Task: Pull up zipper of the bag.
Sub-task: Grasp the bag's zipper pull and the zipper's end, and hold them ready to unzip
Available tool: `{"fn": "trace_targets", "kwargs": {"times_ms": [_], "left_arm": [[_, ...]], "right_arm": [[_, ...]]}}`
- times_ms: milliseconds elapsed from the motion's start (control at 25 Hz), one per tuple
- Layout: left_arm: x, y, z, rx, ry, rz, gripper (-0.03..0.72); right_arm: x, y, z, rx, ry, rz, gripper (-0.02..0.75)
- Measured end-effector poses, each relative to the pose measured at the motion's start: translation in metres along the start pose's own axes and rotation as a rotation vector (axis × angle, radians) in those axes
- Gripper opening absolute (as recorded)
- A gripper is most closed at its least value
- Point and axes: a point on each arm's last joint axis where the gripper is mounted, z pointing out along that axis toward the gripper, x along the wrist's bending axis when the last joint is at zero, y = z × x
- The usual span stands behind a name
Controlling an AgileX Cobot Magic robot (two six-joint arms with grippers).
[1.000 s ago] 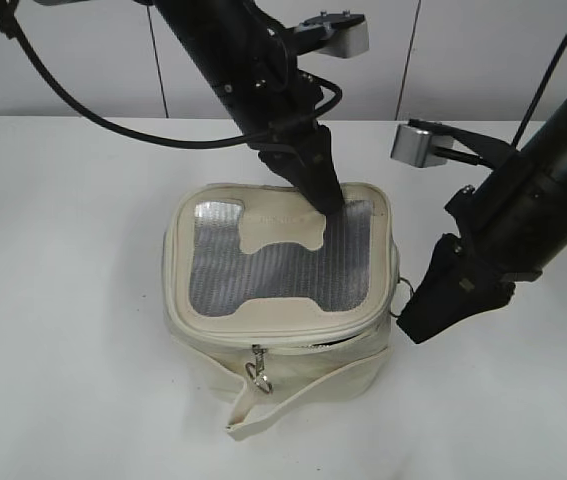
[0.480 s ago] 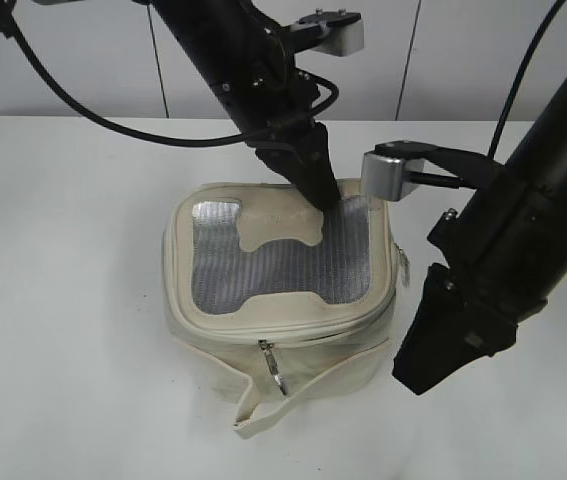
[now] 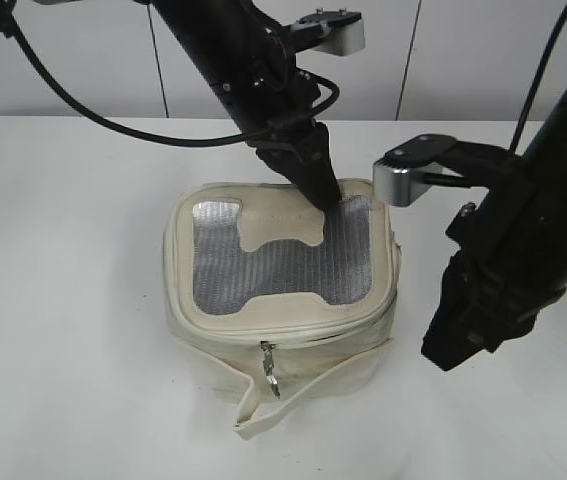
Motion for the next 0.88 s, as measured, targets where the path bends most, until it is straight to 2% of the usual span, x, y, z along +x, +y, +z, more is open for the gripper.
{"fn": "trace_targets", "kwargs": {"times_ms": [120, 280, 440, 600, 760, 880], "left_arm": [[0.0, 0.0, 0.0, 0.0, 0.0, 0.0, 0.038], [0.0, 0.0, 0.0, 0.0, 0.0, 0.0, 0.038], [0.0, 0.0, 0.0, 0.0, 0.0, 0.0, 0.038], [0.0, 0.0, 0.0, -0.001, 0.001, 0.0, 0.038], [0.0, 0.0, 0.0, 0.0, 0.0, 0.0, 0.038], [0.0, 0.0, 0.0, -0.001, 0.001, 0.0, 0.038]], "right_arm": [[-0.004, -0.005, -0.018, -0.055, -0.059, 0.052, 0.008], [-0.023, -0.022, -0.054, -0.191, -0.15, 0.174, 0.008], [-0.054, -0.042, -0.079, -0.317, -0.226, 0.339, 0.008], [-0.08, -0.058, -0.081, -0.374, -0.272, 0.461, 0.008], [-0.094, -0.063, -0.067, -0.379, -0.226, 0.507, 0.013], [-0.09, -0.061, -0.056, -0.424, -0.133, 0.463, 0.052]]}}
